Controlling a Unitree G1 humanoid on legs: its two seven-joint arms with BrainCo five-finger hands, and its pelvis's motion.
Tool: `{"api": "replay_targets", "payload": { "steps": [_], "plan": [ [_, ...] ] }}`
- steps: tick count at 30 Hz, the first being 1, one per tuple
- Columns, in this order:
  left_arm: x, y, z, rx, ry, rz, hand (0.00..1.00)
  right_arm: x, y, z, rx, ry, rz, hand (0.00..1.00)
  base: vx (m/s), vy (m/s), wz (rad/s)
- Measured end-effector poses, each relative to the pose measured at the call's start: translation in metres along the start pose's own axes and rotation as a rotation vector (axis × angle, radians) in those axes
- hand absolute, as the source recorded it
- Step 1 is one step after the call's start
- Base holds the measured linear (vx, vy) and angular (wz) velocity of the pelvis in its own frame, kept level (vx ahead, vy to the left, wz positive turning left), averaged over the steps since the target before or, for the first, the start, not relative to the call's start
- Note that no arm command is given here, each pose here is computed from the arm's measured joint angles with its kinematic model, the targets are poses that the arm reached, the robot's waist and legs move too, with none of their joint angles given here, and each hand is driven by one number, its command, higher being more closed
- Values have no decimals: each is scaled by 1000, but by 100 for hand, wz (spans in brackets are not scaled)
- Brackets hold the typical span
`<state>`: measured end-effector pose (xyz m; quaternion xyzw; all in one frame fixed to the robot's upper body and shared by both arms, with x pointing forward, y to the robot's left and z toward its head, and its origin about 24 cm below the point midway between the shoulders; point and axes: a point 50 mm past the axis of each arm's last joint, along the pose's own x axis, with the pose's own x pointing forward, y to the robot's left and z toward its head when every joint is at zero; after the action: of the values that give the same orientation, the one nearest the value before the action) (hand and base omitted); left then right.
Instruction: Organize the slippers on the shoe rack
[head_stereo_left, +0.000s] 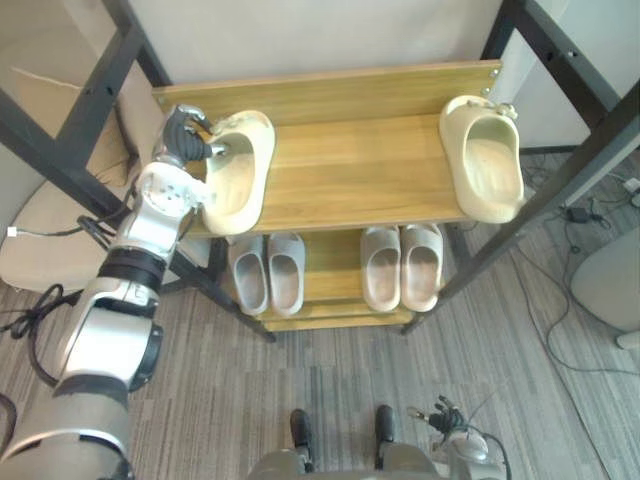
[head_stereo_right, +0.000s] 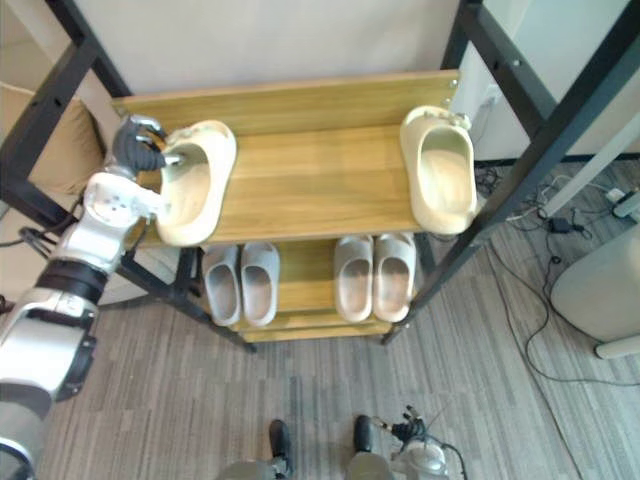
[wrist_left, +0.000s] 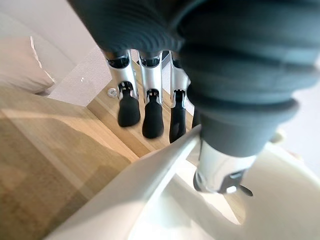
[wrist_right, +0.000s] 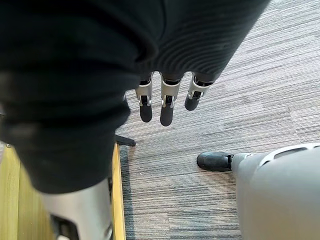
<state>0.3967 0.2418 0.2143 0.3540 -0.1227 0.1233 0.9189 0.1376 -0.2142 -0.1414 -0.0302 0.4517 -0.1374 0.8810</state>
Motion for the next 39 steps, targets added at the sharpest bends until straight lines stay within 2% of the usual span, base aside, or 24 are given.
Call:
{"api": "replay_targets", "payload": {
  "steps": [10,20,39],
  "plan": [
    [-1,-16,5,-37,5,-14,100,-1,8,-2,13,6,15,0,-2,2,-1],
    [3,-42,38,-84,-79,-64,100,-1,5,-3,22,7,5,0,-3,1,-1],
    [15,-41,89,-144,-202,-58,100,3,5,11,67,-27,1,0,-6,11,-5]
  ]
}}
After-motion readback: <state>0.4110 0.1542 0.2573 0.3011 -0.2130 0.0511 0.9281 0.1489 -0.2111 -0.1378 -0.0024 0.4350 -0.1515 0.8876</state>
